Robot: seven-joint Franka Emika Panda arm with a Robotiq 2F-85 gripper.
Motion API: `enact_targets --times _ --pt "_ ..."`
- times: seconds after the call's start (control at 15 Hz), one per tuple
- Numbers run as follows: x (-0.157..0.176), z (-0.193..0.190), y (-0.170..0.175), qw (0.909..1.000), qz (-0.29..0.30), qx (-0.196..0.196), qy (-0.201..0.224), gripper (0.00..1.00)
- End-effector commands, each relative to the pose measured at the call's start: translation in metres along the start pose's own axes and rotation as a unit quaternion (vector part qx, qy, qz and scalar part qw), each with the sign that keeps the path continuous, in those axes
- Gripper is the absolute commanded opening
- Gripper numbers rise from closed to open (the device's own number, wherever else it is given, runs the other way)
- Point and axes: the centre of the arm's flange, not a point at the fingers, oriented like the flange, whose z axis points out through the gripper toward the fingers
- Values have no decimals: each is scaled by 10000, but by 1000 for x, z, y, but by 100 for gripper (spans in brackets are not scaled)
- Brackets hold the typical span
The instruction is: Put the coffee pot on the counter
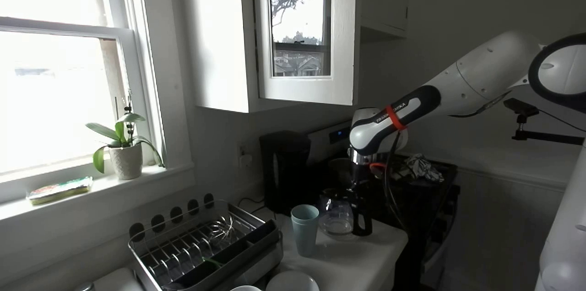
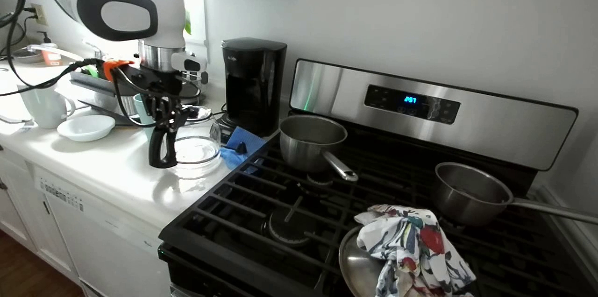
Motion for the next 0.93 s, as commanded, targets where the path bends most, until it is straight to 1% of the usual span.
enact_targets --times 0.0,0.13,0.2,0.27,0.33,0.4,0.73,0.8,0.87 --pt "0 6 -9 9998 -94 -95 -136 8" --pt "0 6 -9 9998 -100 -120 -116 8" --pt "0 6 -9 9998 -91 -149 -103 31" --pt "0 6 -8 9998 -80 -165 -98 58" --pt "0 5 -8 9998 -82 -175 -92 57" --pt "0 5 -8 9998 -72 -177 -81 61" --pt "-2 -5 -8 9997 9 -237 31 95" --pt "-4 -11 -7 9996 27 -279 84 99" --pt "-5 -17 -6 9993 -3 -332 143 100"
